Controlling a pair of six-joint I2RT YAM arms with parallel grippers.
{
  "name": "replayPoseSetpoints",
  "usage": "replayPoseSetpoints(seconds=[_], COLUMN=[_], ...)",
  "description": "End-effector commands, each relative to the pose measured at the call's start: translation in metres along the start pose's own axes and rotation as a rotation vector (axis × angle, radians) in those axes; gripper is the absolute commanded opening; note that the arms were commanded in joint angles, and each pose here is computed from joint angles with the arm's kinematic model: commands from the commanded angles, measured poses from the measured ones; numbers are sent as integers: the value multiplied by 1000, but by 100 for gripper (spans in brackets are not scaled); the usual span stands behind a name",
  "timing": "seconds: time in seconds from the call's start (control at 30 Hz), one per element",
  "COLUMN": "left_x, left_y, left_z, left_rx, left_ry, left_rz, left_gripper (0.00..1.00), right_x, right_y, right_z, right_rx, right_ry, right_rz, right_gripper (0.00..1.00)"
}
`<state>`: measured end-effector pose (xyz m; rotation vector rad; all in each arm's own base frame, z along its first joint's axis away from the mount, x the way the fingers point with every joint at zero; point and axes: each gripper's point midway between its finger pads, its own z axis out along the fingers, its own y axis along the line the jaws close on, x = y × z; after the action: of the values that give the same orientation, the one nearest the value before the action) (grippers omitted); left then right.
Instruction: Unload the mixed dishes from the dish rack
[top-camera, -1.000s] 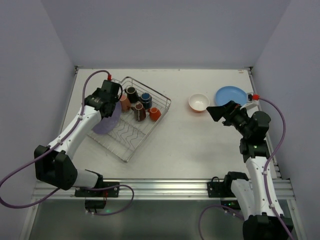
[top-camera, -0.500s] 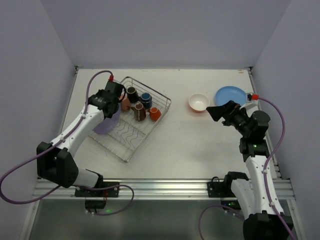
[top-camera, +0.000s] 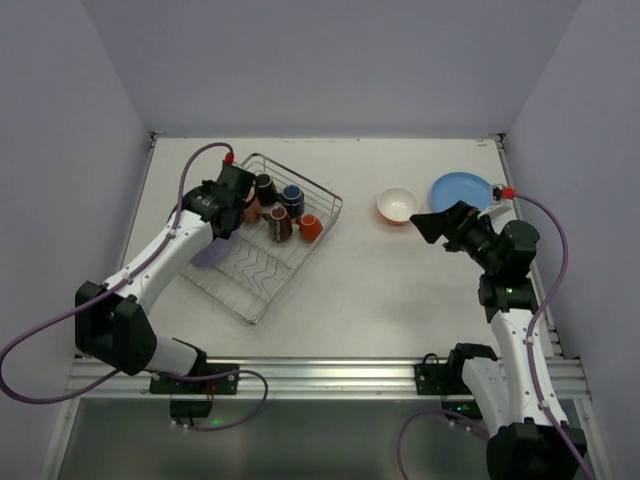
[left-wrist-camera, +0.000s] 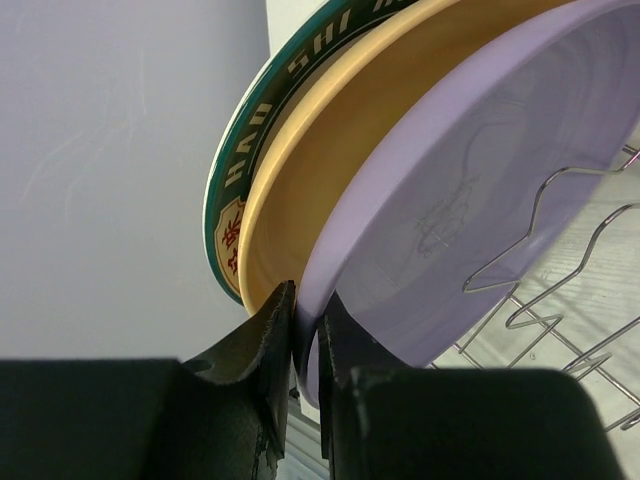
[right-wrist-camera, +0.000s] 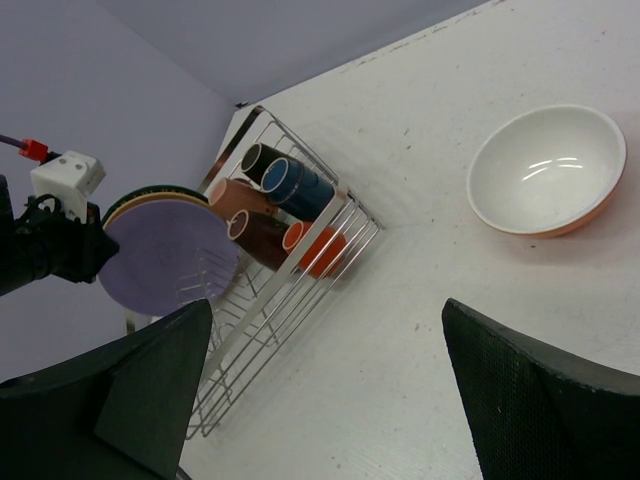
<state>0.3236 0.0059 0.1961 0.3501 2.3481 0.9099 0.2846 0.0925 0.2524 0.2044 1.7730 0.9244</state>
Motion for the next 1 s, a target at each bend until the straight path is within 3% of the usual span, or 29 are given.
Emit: replayPoseSetpoints(seconds=[0.0, 0.47, 0.83, 0.97], left_x=[-19, -32, -43, -54], left_y=[20, 56, 56, 56], left_z=[-14, -56, -83, -103], left_rx=[-60, -132, 8, 120], left_ry=[-72, -183, -274, -374], left_rz=[-73, -126, -229, -305], left_gripper=[0, 0, 0, 0], right_x=[-2, 3, 3, 4], right_y=[12, 14, 12, 10], right_z=[1, 3, 3, 4], right_rx=[-62, -88, -82, -73], right_ry=[0, 26, 23, 21], right_rz=[-12, 17, 21, 28], right_gripper=[99, 99, 99, 99])
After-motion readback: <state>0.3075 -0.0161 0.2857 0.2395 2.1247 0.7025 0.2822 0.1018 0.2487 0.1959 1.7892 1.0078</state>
